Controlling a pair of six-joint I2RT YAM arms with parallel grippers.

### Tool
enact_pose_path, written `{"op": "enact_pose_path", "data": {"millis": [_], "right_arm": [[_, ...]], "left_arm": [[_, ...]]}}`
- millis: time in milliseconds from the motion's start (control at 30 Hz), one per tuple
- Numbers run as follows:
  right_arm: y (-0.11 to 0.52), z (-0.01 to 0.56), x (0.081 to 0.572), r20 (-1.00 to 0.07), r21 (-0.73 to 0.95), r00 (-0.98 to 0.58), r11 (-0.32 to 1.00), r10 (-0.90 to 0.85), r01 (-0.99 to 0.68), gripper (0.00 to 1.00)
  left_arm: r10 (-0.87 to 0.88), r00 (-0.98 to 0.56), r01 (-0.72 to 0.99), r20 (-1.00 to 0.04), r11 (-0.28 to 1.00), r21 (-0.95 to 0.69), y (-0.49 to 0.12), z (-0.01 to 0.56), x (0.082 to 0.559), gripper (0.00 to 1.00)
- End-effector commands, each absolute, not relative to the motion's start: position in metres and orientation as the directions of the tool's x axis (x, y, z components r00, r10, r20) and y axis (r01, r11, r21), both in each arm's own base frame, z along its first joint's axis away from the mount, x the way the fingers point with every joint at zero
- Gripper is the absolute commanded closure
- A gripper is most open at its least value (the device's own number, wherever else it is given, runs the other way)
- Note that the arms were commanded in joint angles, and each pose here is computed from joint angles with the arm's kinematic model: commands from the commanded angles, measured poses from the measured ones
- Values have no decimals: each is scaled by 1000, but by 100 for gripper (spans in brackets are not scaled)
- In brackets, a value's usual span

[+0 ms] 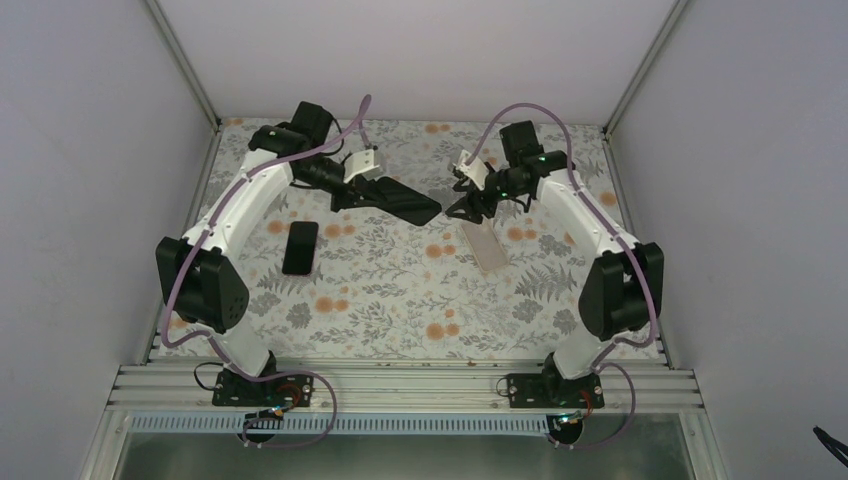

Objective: Take the phone out of the phone case
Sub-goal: Remove the phone case from the phone.

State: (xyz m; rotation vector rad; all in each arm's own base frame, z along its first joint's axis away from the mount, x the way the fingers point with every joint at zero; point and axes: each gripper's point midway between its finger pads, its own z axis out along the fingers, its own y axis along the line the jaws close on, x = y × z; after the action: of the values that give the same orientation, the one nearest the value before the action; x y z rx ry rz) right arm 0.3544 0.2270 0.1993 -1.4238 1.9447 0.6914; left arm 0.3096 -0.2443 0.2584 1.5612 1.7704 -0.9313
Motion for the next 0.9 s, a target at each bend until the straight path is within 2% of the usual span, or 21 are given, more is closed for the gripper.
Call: {"op": "enact_pose_path", "data": {"millis": [0,867], "right_arm": [[226,224,334,-754,-12,-143,232,-641,-973,27],[252,231,347,-802,54,-157,191,-577,-980,29]], "left_arm": [[524,-55,998,-850,64,-25,-246,287,320,98],[514,-77,997,-854,52,-59,-249,280,319,98]]}}
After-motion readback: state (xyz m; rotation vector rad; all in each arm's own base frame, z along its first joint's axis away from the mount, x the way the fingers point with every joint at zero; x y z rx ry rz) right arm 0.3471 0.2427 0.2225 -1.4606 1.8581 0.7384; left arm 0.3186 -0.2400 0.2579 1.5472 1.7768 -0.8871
